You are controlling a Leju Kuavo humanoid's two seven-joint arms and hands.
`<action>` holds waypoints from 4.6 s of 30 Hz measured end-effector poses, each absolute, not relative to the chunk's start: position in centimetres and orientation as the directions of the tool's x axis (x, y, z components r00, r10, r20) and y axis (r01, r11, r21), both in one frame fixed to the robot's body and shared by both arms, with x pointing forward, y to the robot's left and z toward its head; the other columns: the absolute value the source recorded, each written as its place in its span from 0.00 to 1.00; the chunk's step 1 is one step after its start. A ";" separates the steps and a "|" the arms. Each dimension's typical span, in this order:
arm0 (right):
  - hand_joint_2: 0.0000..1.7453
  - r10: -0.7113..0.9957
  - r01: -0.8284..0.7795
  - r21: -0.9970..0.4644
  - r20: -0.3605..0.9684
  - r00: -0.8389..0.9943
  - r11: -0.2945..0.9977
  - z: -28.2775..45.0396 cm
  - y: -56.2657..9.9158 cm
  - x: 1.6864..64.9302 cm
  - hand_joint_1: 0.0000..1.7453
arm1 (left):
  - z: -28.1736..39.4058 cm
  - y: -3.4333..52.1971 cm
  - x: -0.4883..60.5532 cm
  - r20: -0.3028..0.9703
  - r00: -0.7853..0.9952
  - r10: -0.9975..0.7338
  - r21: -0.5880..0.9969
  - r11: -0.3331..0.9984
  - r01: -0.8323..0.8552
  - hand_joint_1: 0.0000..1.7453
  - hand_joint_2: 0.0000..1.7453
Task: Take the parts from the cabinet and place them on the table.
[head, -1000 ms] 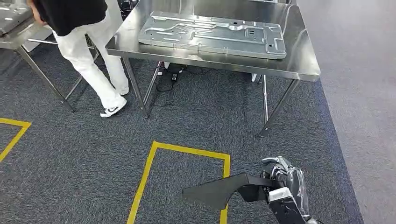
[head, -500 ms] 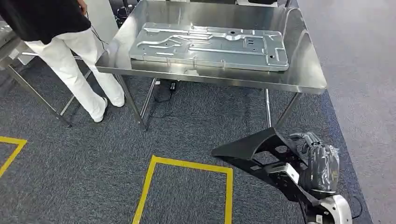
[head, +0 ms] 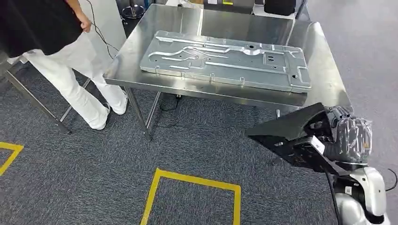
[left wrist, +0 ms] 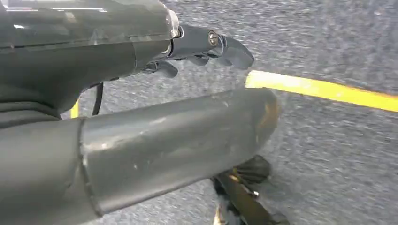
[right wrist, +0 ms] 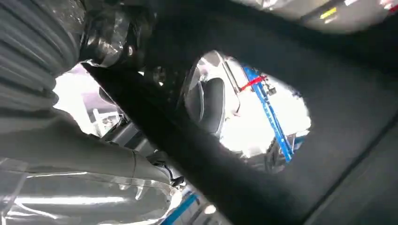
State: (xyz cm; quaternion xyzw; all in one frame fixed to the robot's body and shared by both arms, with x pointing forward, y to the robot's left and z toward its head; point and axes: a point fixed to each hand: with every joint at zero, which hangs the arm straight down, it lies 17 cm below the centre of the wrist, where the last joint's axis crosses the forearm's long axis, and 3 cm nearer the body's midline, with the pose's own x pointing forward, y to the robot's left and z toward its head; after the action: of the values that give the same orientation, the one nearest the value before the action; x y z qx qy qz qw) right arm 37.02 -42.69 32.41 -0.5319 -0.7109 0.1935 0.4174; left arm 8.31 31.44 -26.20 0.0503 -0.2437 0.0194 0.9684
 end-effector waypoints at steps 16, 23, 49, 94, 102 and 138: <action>1.00 0.920 0.587 -0.727 0.383 -0.082 0.355 35.1 -45.9 38.0 1.00 | -26.0 30.5 8.5 0.485 0.874 0.029 0.041 0.998 -0.056 0.00 0.00; 1.00 0.926 0.600 -0.715 0.353 -0.133 0.359 40.0 -47.5 38.5 1.00 | -26.0 30.3 8.7 0.491 0.871 0.030 0.042 0.997 -0.058 0.00 0.00; 1.00 0.963 0.698 -0.668 0.239 -0.126 0.258 62.2 -47.5 46.1 1.00 | -25.9 31.2 9.3 0.500 0.866 0.001 0.076 0.996 -0.045 0.00 0.00; 1.00 0.991 0.467 -0.874 0.121 -0.059 0.135 37.8 -38.6 56.2 1.00 | -26.1 31.5 10.3 0.489 0.872 -0.017 0.066 0.998 -0.018 0.00 0.00; 1.00 0.991 0.437 -0.889 0.118 -0.067 0.136 36.2 -37.3 56.8 1.00 | -26.2 32.0 10.2 0.482 0.876 -0.022 0.078 0.997 -0.018 0.00 0.00; 1.00 0.993 0.275 -0.955 0.098 -0.062 0.111 27.0 -35.1 57.7 1.00 | -26.3 32.6 10.0 0.469 0.882 -0.050 0.098 0.995 0.005 0.00 0.00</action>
State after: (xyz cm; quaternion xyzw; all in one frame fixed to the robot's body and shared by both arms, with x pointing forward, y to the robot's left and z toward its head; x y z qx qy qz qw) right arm 57.66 -35.13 26.97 -0.5261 -0.6025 0.4096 0.4386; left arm 9.97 32.65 -26.27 0.0468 -0.2429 -0.0142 0.9688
